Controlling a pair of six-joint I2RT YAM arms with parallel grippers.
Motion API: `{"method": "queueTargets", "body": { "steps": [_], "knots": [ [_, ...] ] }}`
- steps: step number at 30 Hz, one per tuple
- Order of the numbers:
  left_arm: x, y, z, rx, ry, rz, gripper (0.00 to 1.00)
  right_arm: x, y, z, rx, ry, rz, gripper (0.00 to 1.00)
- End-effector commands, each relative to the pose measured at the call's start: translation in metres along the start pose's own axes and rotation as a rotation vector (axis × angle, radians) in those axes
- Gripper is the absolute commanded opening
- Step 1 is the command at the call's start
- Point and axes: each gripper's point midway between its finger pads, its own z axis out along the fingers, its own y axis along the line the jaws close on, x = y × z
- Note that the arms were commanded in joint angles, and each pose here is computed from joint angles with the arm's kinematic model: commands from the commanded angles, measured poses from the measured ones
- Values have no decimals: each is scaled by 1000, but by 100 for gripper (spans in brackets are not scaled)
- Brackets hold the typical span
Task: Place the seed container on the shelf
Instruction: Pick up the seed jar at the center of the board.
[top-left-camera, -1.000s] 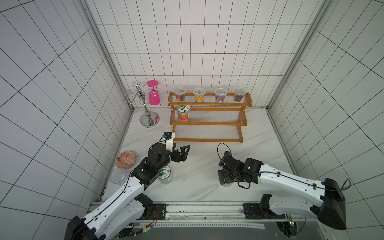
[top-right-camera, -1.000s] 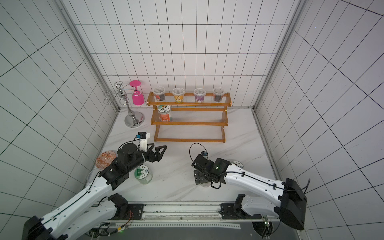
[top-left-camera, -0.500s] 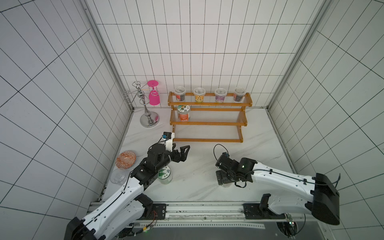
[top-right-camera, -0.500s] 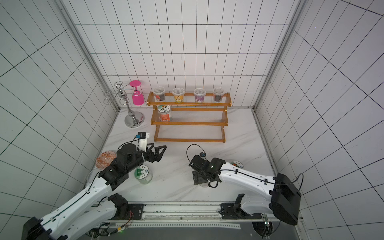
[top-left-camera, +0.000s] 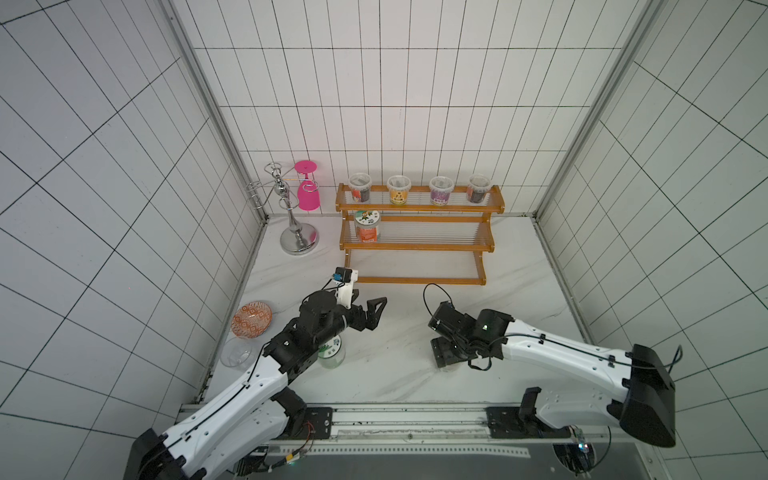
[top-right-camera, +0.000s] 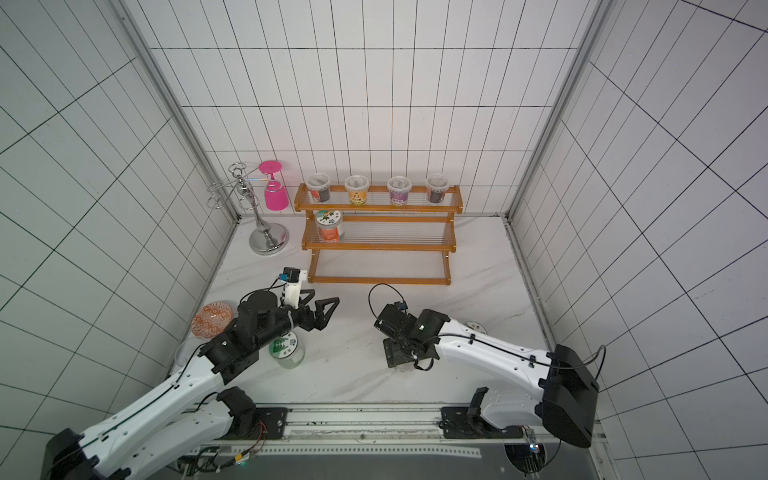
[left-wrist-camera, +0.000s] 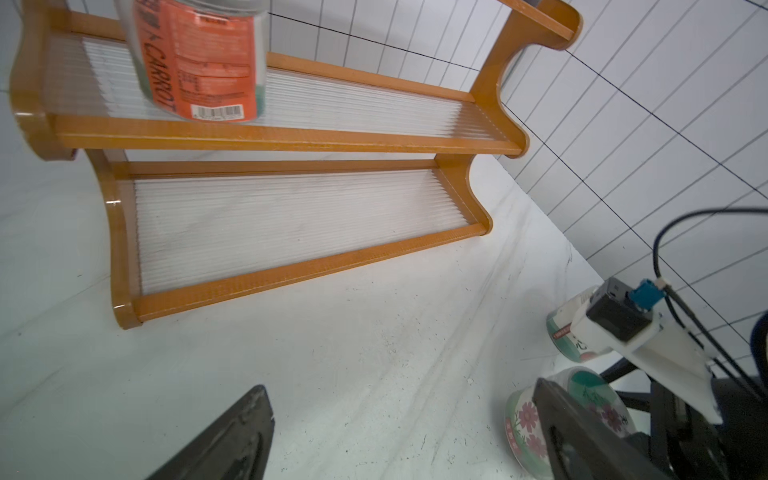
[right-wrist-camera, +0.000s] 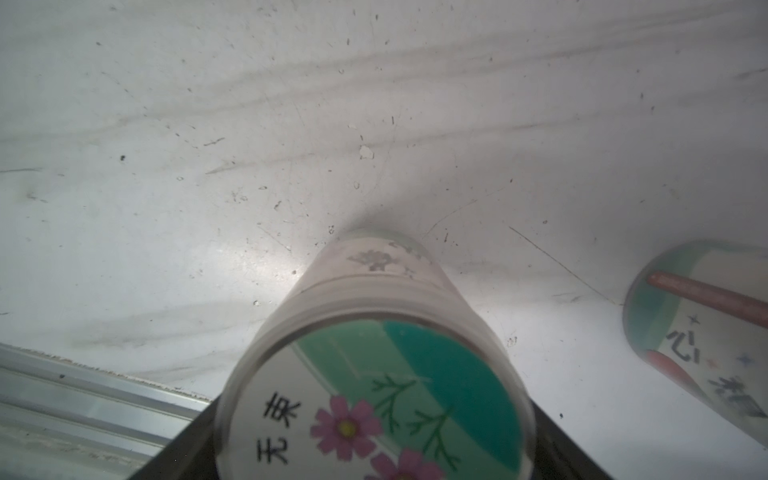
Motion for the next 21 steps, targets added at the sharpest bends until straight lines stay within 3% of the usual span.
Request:
{"method": "queueTargets", "body": {
  "steps": [1, 8, 21],
  "knots": [
    [-8, -21, -1, 47, -51, 120, 99, -17, 0, -37, -15, -57, -42, 71],
    [-9, -81, -6, 219, -124, 324, 99, -33, -9, -89, 0, -105, -110, 70],
    [16, -147, -8, 542, -113, 470, 99, -56, -13, -152, -43, -165, -194, 68]
  ]
}}
